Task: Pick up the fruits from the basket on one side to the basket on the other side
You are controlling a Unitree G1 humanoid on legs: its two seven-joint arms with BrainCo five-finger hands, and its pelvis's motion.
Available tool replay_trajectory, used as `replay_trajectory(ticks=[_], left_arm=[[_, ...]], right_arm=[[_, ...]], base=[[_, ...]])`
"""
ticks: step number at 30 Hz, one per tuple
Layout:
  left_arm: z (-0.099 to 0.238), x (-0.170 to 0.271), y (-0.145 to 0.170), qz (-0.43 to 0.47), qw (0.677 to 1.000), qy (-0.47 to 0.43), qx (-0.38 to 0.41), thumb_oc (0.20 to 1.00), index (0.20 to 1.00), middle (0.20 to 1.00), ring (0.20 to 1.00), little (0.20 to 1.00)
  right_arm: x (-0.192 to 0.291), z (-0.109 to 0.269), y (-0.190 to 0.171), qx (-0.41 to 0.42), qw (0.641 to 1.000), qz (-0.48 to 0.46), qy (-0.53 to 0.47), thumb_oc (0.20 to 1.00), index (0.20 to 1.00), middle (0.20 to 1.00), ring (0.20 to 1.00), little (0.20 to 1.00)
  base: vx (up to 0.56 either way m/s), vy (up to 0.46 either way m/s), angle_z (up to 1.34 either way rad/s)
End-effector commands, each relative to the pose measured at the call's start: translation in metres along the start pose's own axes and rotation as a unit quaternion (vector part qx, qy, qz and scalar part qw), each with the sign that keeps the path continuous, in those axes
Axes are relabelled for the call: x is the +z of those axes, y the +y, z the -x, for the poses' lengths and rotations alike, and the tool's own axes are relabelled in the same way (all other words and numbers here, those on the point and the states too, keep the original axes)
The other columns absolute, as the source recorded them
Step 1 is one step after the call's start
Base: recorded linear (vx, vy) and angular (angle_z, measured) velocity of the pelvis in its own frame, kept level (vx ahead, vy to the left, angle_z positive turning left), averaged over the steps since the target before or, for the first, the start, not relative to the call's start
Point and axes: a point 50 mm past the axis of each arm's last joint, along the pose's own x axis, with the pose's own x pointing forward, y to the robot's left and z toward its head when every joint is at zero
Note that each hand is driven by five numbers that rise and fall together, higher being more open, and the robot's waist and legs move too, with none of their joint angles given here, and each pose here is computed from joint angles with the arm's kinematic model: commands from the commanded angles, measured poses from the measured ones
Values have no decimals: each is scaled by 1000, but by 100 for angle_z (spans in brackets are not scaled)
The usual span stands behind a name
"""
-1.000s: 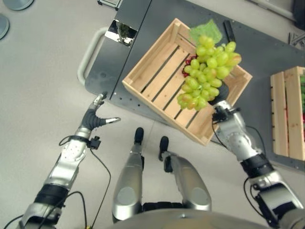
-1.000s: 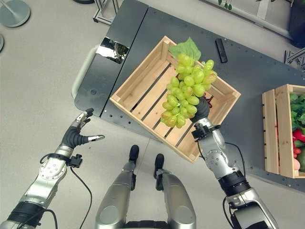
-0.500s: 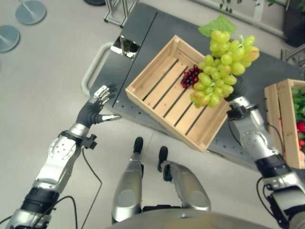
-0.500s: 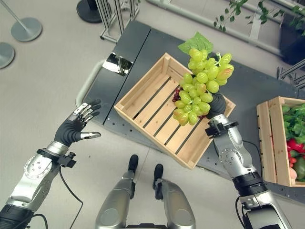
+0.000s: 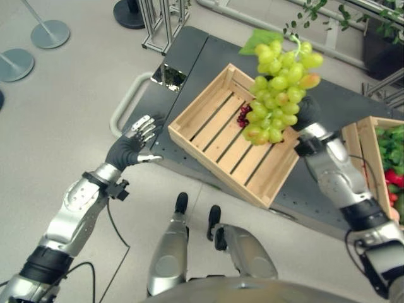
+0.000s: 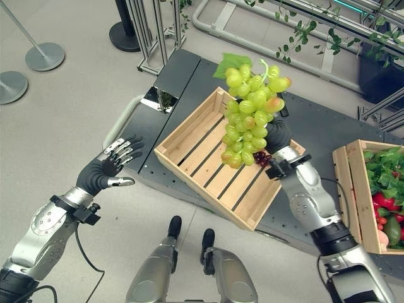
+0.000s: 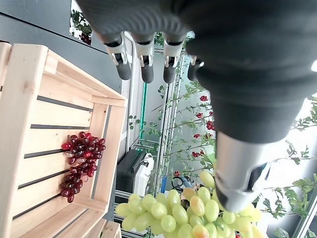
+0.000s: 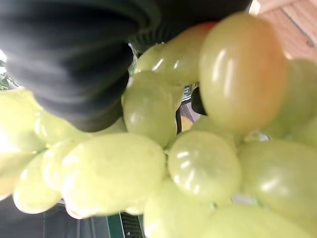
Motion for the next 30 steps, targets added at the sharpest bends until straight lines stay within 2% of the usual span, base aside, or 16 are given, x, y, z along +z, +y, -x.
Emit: replay_trajectory(ticks=[1,6,13,30], left_arm=[[-15,21,-13,-50,997,-53,-39,1000,1000,1000,1000,1000],[-41,37,-23,-63,991,-87,-81,1000,1000,1000,1000,1000],[-65,35,-31,-75,988,-92,-96,1000,1000,1000,1000,1000],[-65,26,-38,-89,986,-63,-122,1000,1000,1000,1000,1000]], right_arm=[[19,-30,32,73,995,-8,-72,200,200,200,200,200],[12,-41,47,98,992,-29,-69,200,200,200,200,200],[11,-50,60,111,990,-41,-81,200,200,200,200,200],[5,-61,75,130,987,-49,-81,200,200,200,200,200]], base=[[0,0,0],[-13,4,-4],[-7,0,-5],[-5,5,-3]])
